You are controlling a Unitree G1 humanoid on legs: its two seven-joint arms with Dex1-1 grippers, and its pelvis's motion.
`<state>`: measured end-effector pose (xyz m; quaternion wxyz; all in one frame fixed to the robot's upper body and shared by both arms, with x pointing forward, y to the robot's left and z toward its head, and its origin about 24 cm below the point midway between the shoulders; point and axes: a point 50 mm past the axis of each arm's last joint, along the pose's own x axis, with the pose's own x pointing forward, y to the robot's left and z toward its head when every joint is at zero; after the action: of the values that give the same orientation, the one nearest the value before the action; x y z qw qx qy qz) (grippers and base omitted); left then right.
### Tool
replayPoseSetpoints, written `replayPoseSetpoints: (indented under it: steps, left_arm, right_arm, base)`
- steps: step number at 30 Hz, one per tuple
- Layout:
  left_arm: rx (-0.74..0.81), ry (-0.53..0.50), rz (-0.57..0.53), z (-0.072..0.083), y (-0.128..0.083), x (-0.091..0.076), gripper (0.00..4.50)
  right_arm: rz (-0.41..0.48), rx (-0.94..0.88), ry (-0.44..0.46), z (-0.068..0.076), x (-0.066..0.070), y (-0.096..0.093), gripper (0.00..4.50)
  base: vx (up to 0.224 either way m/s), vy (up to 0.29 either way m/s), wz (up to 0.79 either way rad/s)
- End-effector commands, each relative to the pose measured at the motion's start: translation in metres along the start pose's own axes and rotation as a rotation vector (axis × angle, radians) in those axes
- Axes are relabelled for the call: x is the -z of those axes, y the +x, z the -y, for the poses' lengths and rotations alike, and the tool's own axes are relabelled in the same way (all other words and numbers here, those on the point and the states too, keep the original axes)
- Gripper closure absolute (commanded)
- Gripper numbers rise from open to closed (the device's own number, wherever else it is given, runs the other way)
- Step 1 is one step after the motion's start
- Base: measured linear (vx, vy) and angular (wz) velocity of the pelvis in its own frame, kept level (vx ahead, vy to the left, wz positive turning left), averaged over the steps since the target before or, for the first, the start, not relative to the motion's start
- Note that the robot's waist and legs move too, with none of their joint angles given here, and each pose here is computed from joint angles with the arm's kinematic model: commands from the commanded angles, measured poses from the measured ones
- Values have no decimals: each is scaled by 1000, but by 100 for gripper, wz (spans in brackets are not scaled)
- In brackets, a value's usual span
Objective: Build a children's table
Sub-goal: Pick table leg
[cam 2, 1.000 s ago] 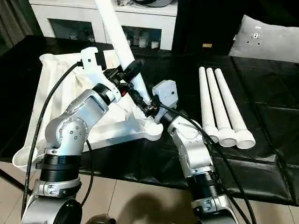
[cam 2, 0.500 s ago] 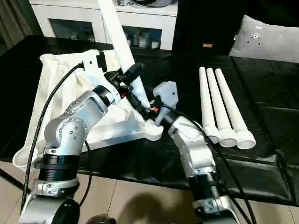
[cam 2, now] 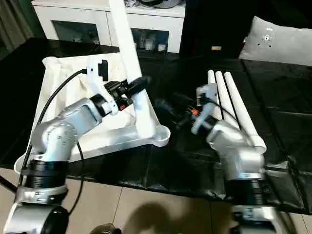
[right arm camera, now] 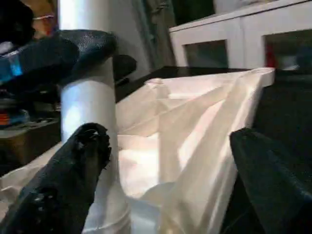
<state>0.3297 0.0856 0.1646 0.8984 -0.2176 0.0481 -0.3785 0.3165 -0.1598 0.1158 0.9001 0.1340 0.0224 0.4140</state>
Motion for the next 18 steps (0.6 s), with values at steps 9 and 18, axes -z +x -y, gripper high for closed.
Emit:
replayPoseSetpoints:
  steps: [9,18]
  left_arm:
    - [396,165,-91,31,-17,-5,262]
    - [550,243,-128,45,-20,-4,262]
  right_arm:
    - [-108,-387,-22,-26,-15,-2,14]
    - [-206,-564,-2,-39,-7,4,94]
  base:
    - [0,0,0]
    - [0,0,0]
